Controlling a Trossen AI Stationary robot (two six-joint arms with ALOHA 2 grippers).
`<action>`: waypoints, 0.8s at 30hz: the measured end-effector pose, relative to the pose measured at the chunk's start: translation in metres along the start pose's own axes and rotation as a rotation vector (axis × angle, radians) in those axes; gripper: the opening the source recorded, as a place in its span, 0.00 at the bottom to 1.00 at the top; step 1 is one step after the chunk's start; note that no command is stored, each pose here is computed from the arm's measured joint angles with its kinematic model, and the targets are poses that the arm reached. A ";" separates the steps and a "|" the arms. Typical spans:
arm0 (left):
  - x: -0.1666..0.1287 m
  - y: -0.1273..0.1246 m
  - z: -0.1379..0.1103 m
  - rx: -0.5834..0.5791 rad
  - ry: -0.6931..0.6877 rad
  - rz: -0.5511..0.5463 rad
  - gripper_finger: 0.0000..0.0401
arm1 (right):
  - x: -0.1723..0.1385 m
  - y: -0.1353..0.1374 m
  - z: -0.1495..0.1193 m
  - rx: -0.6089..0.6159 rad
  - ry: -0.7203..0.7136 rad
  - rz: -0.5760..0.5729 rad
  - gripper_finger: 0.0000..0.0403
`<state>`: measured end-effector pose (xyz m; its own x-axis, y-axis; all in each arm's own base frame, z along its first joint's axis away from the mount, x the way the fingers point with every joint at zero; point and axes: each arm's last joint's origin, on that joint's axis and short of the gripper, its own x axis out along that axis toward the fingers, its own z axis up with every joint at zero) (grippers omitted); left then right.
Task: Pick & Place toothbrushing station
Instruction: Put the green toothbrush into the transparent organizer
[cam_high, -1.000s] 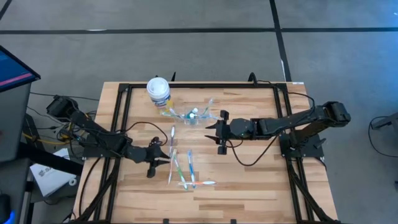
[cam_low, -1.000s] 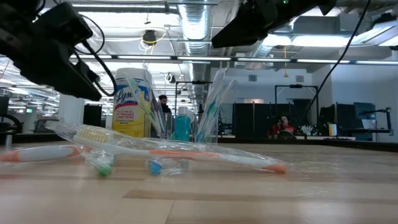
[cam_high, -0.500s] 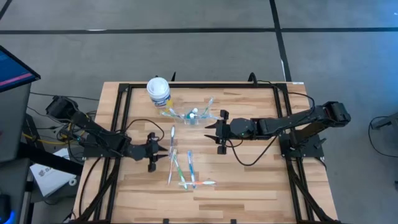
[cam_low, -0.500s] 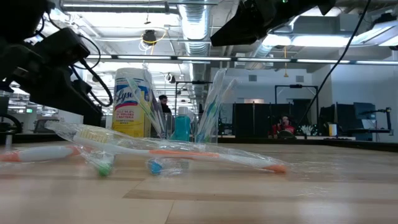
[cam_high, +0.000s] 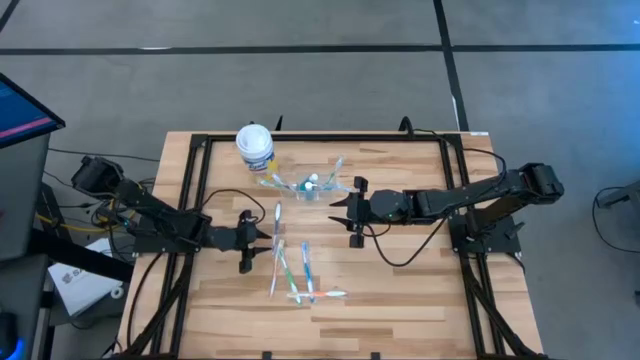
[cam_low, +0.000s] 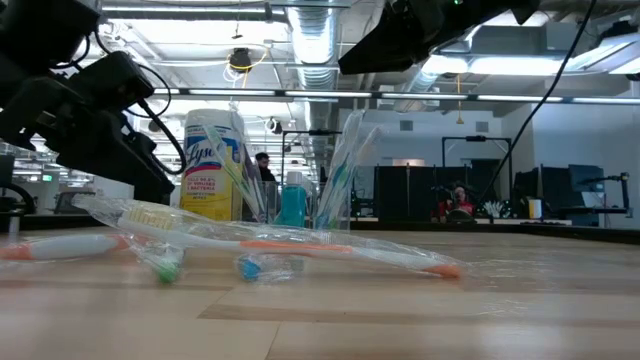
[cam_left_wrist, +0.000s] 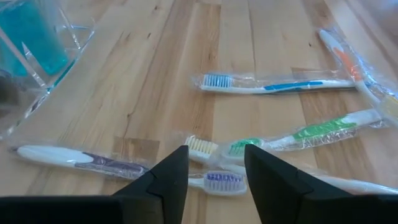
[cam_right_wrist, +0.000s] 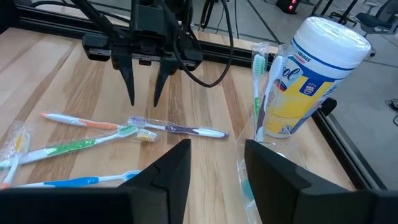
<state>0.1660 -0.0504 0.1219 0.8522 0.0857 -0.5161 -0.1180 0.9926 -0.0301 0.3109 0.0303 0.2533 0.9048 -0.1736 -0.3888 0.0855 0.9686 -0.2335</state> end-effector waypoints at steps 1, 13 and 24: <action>0.000 0.001 0.000 -0.004 0.001 -0.003 0.37 | 0.000 0.000 0.000 0.000 0.000 0.000 0.35; 0.010 0.002 -0.003 0.003 0.019 -0.019 0.34 | 0.000 0.000 0.000 0.000 0.000 0.000 0.35; 0.020 -0.001 -0.007 0.056 0.013 -0.024 0.34 | 0.000 0.000 0.000 -0.008 0.000 0.000 0.34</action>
<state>0.1794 -0.0502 0.1056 0.8476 0.0611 -0.5270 -0.0686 0.9976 0.0054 0.3109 0.0303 0.2532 0.9046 -0.1738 -0.3892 0.0824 0.9672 -0.2404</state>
